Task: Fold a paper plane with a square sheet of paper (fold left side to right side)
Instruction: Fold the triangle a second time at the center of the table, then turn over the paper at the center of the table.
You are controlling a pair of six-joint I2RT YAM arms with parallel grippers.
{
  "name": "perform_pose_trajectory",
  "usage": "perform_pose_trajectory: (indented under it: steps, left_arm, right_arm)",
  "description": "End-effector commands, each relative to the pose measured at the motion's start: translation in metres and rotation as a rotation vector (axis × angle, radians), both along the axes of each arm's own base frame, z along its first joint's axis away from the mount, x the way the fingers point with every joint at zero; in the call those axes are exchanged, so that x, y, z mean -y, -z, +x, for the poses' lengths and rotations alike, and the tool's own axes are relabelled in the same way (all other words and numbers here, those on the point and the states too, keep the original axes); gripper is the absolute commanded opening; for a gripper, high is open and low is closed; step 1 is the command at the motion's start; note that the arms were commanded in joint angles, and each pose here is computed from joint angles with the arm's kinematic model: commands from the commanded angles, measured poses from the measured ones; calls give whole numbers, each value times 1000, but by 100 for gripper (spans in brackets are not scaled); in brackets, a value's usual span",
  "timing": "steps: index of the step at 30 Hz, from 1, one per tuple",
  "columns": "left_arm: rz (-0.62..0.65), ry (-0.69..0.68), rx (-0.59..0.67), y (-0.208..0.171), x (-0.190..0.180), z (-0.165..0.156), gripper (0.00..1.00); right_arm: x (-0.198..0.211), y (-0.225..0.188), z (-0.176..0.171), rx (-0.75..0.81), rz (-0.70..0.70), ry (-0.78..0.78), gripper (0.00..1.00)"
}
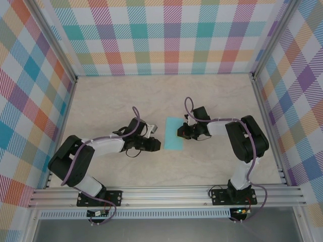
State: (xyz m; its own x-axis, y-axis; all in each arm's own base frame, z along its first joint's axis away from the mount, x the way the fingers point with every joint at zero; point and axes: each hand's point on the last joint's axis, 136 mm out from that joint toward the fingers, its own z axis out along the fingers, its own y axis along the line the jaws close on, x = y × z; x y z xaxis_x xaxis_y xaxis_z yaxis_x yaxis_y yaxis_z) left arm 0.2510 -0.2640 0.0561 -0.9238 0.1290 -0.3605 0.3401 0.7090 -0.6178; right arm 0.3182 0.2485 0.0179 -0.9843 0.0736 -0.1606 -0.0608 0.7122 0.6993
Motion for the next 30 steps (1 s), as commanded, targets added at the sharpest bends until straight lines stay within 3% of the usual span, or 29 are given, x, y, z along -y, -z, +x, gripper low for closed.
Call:
perform_pose_trajectory:
  steps: [1, 5, 14, 18, 22, 26, 30]
  left_arm:
    - [-40, -65, 10, -14, -5, 19, 44]
    - [-76, -104, -5, -15, 2, 42, 56]
    - [-199, -72, -53, -10, 36, 70, 56]
    - [-223, -58, -78, -5, 44, 74, 50]
    - [-237, -56, -79, -5, 48, 79, 32]
    - [-232, -59, -67, -7, 47, 79, 11]
    - [-210, -71, -57, -6, 41, 75, 6]
  right_arm:
    - [5, -31, 15, 89, 9, 29, 21]
    - [15, -67, 17, 182, 9, 63, 43]
    - [48, -84, -23, 235, -29, 139, 76]
    - [51, -82, -42, 217, -12, 124, 79]
    - [47, -78, -54, 177, 27, 109, 78]
    - [38, -77, -52, 135, 91, 113, 70]
    - [24, -79, -42, 100, 141, 115, 67]
